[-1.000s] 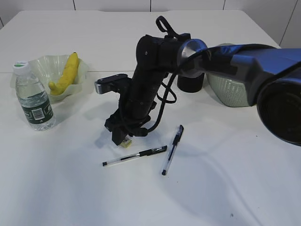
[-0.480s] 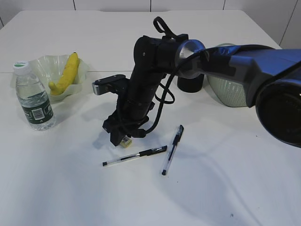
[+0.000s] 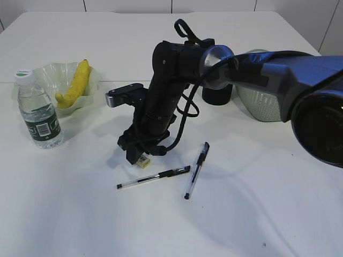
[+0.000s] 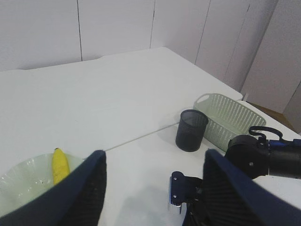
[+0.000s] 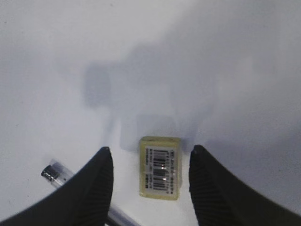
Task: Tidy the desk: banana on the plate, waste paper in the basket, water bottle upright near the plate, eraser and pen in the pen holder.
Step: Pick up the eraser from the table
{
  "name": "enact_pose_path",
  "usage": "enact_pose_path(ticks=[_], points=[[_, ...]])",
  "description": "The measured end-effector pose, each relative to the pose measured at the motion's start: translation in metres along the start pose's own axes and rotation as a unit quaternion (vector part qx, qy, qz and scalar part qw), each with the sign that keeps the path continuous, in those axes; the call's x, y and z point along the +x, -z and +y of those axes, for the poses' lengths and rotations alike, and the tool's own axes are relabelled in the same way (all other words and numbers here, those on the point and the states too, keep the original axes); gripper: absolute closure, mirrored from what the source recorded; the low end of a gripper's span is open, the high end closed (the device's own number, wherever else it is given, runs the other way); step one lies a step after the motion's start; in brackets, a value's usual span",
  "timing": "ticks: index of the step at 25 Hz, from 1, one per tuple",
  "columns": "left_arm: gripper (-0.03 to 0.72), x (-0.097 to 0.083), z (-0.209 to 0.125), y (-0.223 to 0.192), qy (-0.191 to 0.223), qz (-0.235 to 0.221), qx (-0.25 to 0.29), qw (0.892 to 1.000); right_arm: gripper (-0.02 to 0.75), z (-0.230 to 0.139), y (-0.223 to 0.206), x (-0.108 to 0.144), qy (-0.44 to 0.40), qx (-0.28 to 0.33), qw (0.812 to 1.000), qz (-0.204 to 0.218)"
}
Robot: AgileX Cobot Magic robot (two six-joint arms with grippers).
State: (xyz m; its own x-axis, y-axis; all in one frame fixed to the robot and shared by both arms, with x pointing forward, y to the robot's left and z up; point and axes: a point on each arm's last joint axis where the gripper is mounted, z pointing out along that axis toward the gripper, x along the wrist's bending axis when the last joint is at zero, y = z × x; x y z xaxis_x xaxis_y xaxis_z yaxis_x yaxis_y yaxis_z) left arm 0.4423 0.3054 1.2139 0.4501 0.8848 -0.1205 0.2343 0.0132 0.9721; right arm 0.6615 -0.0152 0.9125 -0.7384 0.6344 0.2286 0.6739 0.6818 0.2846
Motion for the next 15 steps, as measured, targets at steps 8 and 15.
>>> enact_pose_path(ticks=[8, 15], points=[[0.237, -0.0002, -0.0001, 0.0, 0.001, -0.001, 0.001, 1.0, 0.346, 0.0008, 0.0, -0.0005, 0.0, -0.004, 1.0, -0.003], [0.237, -0.0013, -0.0007, 0.0, 0.002, -0.007, 0.004, 1.0, 0.347, -0.0003, -0.009, -0.002, -0.006, -0.002, 1.0, 0.004]])
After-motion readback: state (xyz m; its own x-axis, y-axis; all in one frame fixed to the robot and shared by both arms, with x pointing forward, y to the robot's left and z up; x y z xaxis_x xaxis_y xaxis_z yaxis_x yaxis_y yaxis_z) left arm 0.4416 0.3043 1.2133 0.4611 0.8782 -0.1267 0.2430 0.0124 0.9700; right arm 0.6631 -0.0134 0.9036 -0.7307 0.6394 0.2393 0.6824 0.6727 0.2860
